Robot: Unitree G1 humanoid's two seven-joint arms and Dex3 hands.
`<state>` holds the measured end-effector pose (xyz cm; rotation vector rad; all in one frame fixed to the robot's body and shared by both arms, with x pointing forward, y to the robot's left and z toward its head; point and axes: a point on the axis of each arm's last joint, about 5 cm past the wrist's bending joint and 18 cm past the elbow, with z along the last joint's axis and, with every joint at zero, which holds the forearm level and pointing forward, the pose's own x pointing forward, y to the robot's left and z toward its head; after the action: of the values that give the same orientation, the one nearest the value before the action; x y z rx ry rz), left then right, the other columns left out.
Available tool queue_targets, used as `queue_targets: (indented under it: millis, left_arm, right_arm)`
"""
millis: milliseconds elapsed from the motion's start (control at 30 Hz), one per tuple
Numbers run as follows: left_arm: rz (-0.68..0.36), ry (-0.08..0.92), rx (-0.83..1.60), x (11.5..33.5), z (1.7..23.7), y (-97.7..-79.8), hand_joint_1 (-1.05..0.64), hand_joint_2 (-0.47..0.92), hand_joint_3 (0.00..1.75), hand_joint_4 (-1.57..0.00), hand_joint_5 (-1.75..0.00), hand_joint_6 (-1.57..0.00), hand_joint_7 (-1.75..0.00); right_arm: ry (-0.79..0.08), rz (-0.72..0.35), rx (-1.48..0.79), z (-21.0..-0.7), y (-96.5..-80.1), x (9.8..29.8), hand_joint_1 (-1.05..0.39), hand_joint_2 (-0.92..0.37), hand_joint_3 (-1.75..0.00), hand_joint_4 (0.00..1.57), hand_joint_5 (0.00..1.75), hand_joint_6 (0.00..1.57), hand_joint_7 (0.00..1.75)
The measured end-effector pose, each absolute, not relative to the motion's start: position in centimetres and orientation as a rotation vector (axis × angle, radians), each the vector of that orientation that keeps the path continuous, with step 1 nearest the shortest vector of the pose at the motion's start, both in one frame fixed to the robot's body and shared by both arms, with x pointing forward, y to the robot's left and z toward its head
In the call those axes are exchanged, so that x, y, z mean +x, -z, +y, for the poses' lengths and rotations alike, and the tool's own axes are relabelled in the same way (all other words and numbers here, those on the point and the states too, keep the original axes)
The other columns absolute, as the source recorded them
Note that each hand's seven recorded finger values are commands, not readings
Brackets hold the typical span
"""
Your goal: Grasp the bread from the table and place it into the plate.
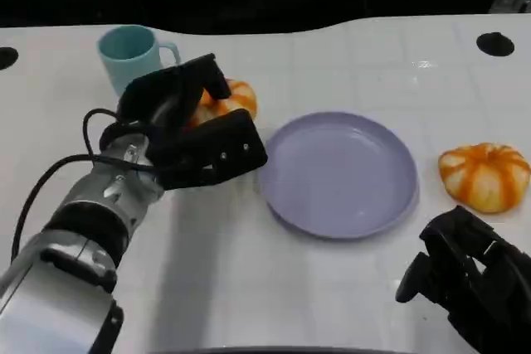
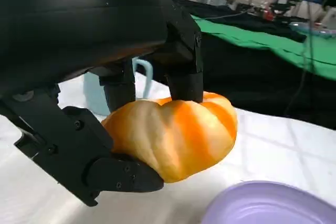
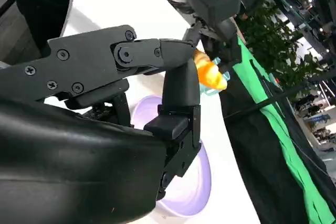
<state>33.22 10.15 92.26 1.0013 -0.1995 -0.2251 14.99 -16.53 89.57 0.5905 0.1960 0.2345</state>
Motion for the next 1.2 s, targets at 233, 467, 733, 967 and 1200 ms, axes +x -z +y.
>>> queue_targets:
  millis: [233, 467, 733, 967, 1200]
  left_arm:
    - [-0.317, 0.313, 0.977, 33.4, 8.6, -93.7, -0.17, 0.51, 1.05, -0.90, -1.75, -0.68, -1.75]
    - [-0.392, 0.424, 0.961, 33.2, 6.2, -94.4, -0.13, 0.43, 1.17, -0.93, -1.75, -0.74, -1.73]
    - [-0.438, 0.532, 0.998, 32.6, 4.0, -94.5, -0.19, 0.48, 1.06, -0.91, -1.75, -0.73, -1.66]
    - [-0.380, 0.580, 1.062, 32.1, 2.3, -94.1, -0.17, 0.55, 0.89, -0.86, -1.75, -0.72, -1.50]
    - [-0.300, 0.613, 1.125, 31.9, 1.3, -93.9, -0.17, 0.84, 0.37, -0.78, -1.75, -0.80, -1.05]
  right_arm:
    - [-0.229, 0.202, 0.597, -16.5, -89.5, 14.9, -0.51, -0.92, -0.23, 0.63, 1.75, 0.51, 1.56]
    - [-0.229, 0.205, 0.599, -16.5, -89.6, 14.8, -0.52, -0.92, -0.23, 0.62, 1.75, 0.52, 1.56]
    - [-0.233, 0.209, 0.599, -16.4, -89.5, 14.7, -0.51, -0.92, -0.24, 0.61, 1.75, 0.51, 1.56]
    - [-0.235, 0.216, 0.600, -16.3, -89.4, 14.5, -0.51, -0.92, -0.24, 0.61, 1.75, 0.51, 1.56]
    - [-0.235, 0.217, 0.602, -16.3, -89.4, 14.4, -0.51, -0.92, -0.23, 0.61, 1.75, 0.50, 1.55]
